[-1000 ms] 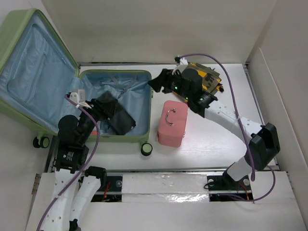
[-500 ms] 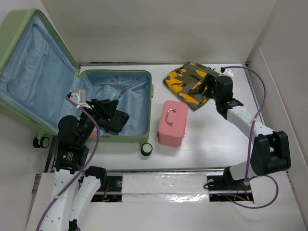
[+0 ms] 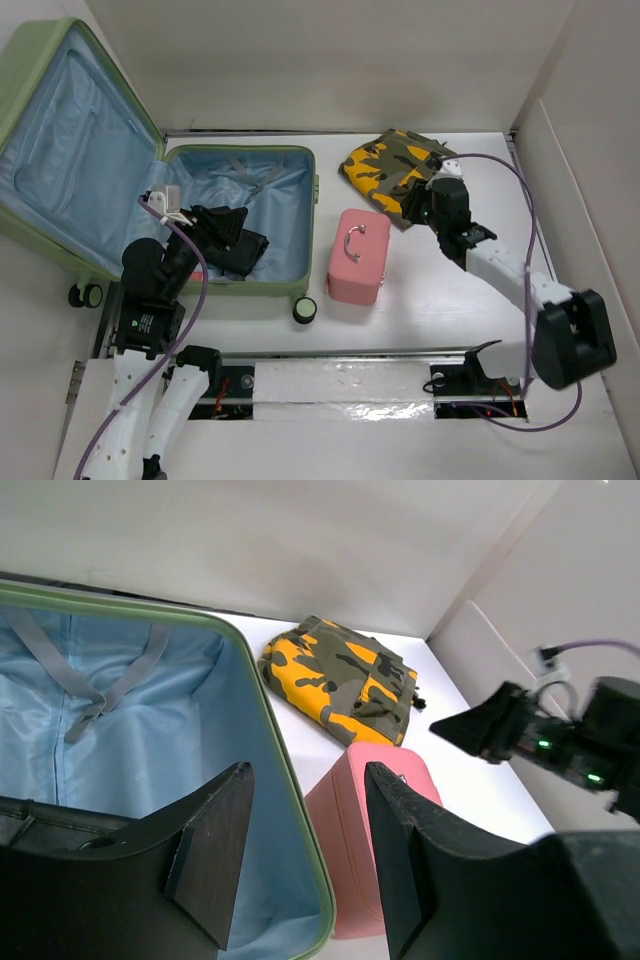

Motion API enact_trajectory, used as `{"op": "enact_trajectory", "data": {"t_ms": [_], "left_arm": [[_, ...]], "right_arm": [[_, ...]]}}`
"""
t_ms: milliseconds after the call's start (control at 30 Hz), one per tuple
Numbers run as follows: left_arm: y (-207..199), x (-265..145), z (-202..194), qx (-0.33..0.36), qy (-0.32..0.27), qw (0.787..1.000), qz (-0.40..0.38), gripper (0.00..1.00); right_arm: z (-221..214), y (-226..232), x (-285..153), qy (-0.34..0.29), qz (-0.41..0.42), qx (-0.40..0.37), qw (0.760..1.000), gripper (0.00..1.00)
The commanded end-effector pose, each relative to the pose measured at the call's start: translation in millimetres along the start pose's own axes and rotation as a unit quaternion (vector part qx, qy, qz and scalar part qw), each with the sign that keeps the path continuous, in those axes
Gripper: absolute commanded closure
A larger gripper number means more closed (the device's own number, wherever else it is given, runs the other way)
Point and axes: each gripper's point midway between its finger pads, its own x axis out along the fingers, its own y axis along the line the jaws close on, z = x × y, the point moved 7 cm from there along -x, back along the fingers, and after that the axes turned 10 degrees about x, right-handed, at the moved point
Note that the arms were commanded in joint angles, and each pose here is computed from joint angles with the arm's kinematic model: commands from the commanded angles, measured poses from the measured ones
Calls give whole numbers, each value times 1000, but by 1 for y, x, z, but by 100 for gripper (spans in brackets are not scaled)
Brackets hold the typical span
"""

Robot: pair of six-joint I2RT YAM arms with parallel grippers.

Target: Pack the luggage

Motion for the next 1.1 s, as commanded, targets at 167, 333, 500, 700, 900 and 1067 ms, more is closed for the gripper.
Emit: {"op": "enact_trajectory", "data": {"t_ms": [167,333,500,700,900,1067], "left_arm": [[-6,1,10,11,-18,1000,-22,54],[-7,1,9,10,-19,999,-26,54],[-6,2,8,9,-17,999,-26,54],[-6,2,8,10,-17,999,-26,54],[-6,0,9,12,-19,999,-24,54],[-7,0,10,12,-20,999,-25,54]], "right_arm": [[-16,99,-86,-26,106,-125,986,83],[-69,136,-98,60,128,-212,967,86],[-90,136,-93,81,72,-259,960,62],[-104,133,-83,96,51,-265,958,66],[-106,104,-79,86,-18,-266,960,97],[-80,93,-98,43,1,-222,974,100]]}}
